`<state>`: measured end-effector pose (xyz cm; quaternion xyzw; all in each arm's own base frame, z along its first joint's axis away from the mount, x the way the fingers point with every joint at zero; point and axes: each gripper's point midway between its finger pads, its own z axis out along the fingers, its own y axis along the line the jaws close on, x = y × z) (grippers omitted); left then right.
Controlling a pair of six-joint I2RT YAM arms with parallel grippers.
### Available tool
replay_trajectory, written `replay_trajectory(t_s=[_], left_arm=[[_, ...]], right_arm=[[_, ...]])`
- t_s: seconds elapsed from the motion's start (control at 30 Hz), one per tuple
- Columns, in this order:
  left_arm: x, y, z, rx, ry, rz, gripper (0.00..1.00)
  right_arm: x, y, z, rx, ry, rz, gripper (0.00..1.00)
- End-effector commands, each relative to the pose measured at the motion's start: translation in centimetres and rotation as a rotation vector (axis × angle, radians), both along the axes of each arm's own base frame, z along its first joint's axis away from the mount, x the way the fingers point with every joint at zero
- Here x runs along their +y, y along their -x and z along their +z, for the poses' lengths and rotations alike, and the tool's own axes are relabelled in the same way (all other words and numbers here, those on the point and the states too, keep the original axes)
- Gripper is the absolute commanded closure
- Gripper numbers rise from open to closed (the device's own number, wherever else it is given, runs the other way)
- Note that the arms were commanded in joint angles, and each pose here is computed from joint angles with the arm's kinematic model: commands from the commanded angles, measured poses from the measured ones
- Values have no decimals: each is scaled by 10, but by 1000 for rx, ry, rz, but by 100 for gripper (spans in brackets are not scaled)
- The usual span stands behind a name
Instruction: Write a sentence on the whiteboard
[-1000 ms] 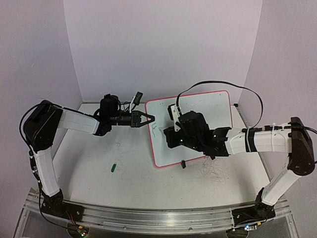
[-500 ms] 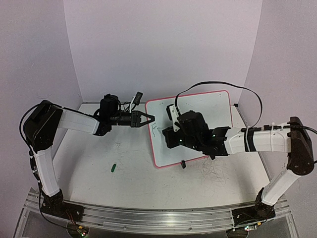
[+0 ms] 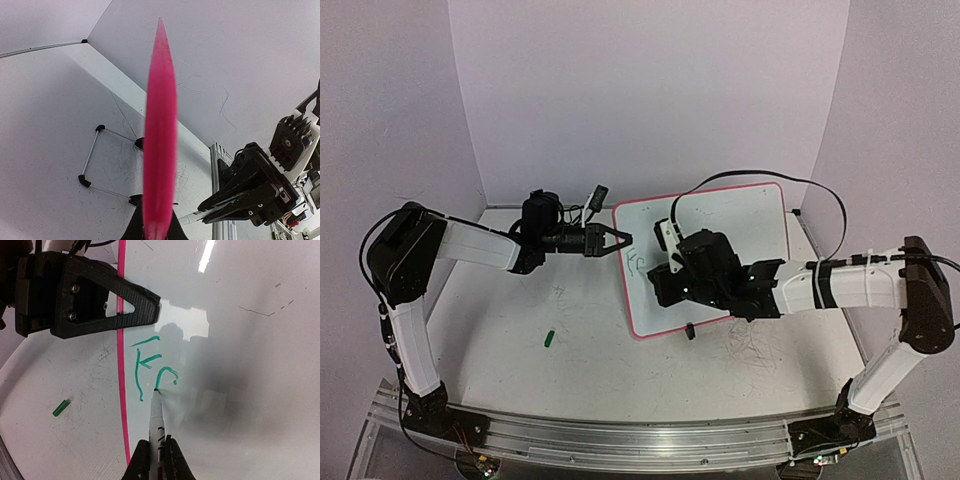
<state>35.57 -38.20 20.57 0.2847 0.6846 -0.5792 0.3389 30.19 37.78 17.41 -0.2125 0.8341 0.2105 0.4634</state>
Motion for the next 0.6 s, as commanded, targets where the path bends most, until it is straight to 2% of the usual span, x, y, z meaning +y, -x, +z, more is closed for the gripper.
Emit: replay_trajectory(t_s=[0.0, 0.57], left_arm=[[0, 6, 41, -57, 56, -39, 100], [1, 7, 43, -56, 57, -38, 100]], right_arm=[[-15, 0, -6, 9, 31, -37, 100], [-14, -17, 21, -62, -13, -116, 100]])
